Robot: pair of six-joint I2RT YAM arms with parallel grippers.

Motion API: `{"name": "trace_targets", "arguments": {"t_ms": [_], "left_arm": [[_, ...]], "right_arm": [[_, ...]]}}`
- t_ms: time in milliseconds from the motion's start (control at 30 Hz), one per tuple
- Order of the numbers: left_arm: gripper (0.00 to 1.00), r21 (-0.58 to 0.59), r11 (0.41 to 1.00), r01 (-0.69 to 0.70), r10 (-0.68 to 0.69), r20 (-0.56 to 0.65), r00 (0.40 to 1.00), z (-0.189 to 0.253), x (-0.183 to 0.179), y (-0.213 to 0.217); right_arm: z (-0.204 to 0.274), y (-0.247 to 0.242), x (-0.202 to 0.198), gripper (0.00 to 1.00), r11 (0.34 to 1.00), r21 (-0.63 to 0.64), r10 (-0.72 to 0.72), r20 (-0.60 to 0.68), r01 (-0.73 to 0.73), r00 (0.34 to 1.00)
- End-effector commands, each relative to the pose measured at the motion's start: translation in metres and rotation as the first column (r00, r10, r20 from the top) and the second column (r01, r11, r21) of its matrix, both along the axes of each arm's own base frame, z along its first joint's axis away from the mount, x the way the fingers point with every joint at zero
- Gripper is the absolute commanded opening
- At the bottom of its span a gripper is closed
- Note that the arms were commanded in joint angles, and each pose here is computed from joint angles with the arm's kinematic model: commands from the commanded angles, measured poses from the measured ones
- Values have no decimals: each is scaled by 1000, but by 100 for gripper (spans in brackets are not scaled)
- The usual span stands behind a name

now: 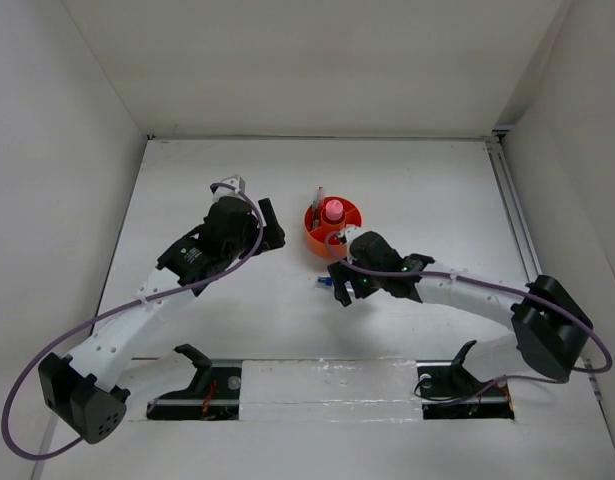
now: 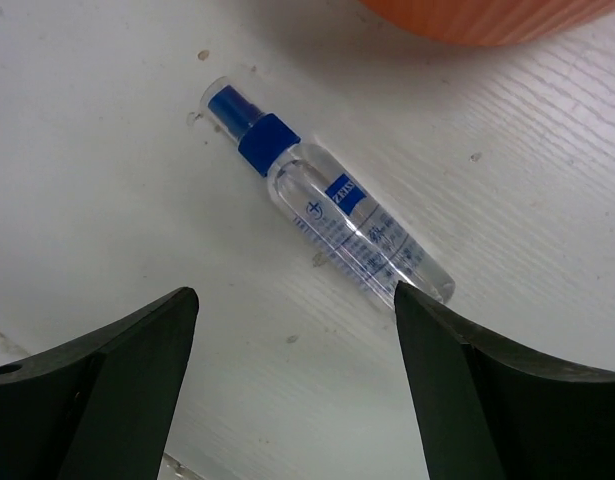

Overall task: Sort the stationery into containers
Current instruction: Pick up the stationery from the center of the board.

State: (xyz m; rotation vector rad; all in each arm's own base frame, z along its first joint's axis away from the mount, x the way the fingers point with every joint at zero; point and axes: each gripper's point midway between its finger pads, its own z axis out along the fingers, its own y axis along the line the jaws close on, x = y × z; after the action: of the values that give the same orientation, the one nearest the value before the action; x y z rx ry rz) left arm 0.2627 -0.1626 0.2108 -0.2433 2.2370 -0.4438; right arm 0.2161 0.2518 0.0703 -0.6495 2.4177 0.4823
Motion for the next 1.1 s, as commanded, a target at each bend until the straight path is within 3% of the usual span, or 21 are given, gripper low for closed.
{"name": "trace_targets", "arguments": {"t_ms": [0, 267, 633, 1067], "left_arm": [[99, 3, 998, 69, -69, 72, 995, 25, -1, -4], [99, 0, 991, 135, -135, 84, 987, 25, -5, -9], [99, -24, 987, 161, -158, 102, 982, 30, -5, -8], [99, -20, 986, 166, -162, 114, 980, 31, -8, -6]], "right_arm": [[10, 23, 8, 85, 997, -14, 79, 58, -79, 995], [18, 40, 12, 84, 987, -97, 141, 130, -129, 982], [12, 40, 18, 84, 966, -231, 145, 132, -112, 981], [-22, 37, 21, 85, 923, -361, 164, 48, -136, 985]]}}
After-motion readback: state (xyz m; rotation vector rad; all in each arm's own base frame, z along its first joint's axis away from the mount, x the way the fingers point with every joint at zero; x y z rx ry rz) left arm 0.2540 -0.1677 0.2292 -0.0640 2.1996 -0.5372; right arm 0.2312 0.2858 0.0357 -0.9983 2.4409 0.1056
